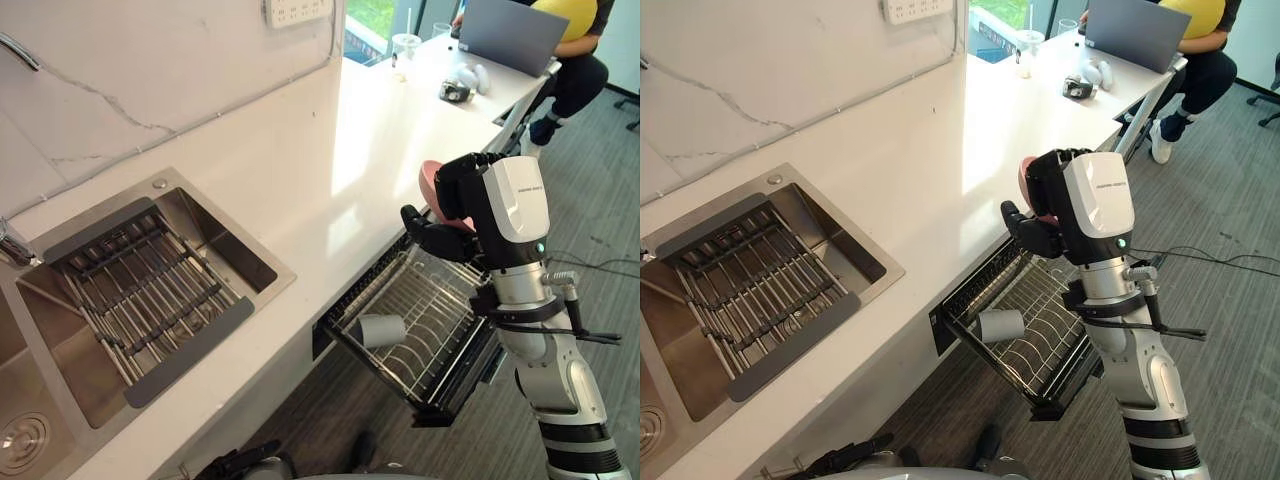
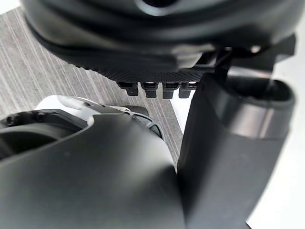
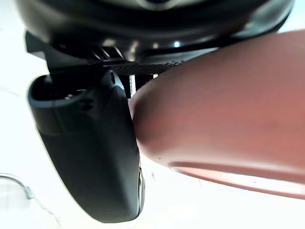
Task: Walk over to the sink, pick up the cup, carry it to the dishwasher, place the cup inside the dishwasher, then close the dishwasher door
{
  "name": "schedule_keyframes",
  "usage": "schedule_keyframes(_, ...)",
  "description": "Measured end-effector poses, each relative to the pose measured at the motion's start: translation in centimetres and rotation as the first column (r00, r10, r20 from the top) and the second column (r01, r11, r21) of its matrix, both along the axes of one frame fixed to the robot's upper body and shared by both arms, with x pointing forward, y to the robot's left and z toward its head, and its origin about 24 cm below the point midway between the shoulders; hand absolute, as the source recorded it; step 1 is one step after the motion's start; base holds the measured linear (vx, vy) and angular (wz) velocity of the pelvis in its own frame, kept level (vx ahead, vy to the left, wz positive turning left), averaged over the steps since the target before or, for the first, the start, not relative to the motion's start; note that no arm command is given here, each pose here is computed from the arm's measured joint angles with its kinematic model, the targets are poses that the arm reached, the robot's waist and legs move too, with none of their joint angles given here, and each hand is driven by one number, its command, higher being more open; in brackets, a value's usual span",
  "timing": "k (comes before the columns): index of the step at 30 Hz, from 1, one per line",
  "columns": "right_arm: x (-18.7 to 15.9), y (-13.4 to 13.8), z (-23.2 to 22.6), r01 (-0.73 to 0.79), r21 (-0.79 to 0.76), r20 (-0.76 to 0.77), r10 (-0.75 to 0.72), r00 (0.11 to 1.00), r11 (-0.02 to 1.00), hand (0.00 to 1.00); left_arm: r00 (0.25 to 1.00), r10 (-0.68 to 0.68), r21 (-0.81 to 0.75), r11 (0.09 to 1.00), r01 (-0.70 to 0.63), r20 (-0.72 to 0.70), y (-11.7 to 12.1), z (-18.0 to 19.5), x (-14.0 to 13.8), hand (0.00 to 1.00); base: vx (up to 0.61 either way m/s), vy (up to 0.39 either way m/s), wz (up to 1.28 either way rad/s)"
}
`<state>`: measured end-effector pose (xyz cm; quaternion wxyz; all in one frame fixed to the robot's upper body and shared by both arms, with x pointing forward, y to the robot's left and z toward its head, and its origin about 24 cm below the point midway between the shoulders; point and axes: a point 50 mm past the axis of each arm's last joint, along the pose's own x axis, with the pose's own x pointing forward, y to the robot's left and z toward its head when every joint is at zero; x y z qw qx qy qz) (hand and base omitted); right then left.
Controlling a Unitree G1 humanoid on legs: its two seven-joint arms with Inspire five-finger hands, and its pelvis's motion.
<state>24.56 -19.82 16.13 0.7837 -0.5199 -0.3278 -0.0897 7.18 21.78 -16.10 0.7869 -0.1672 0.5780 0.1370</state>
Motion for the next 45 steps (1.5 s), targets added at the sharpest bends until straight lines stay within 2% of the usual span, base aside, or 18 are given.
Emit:
schedule_keyframes(15,2.0,-1.9,-1.1,0.157,0.118,0.001,-0.158,0.987,0.981,0.0,0.99,0.026,-0.018,1.0,-0.023,0.137,-0.2,1.0,3.7,1.0,-0.06,0.081,-0.06)
schedule_keyframes(22,4.5,-2.9,-0.9,0.224,0.195,-0.003,-0.228,0.974,0.955,0.0,0.974,0.03,-0.039,0.999,-0.022,0.225,-0.7,1.8,6.1,1.0,-0.03,0.092,-0.06)
schedule_keyframes(27,6.3,-3.0,1.7,0.205,0.196,0.055,-0.22,0.974,0.959,0.0,0.957,0.072,-0.091,0.995,-0.047,0.283,-1.2,2.6,8.4,1.0,-0.05,0.114,-0.08)
schedule_keyframes(34,8.9,-2.7,4.7,0.194,0.156,0.086,-0.209,0.974,0.969,0.0,0.941,0.092,-0.144,0.989,-0.047,0.324,-2.4,3.2,9.9,1.0,0.01,0.104,0.02)
schedule_keyframes(35,9.3,-3.0,4.7,0.209,0.166,0.067,-0.223,0.973,0.964,1.0,0.939,0.09,-0.154,0.987,-0.04,0.332,-2.9,3.3,10.3,1.0,0.04,0.11,0.1)
schedule_keyframes(40,10.3,-4.0,2.7,0.275,0.184,-0.047,-0.271,0.961,0.944,1.0,0.936,0.076,-0.16,0.987,-0.021,0.344,-3.9,3.7,11.3,1.0,0.07,0.122,0.12)
schedule_keyframes(45,10.3,-4.2,2.2,0.282,0.252,-0.063,-0.275,0.959,0.926,1.0,0.931,0.091,-0.168,0.985,-0.032,0.353,-4.2,3.9,11.7,1.0,0.05,0.146,0.1)
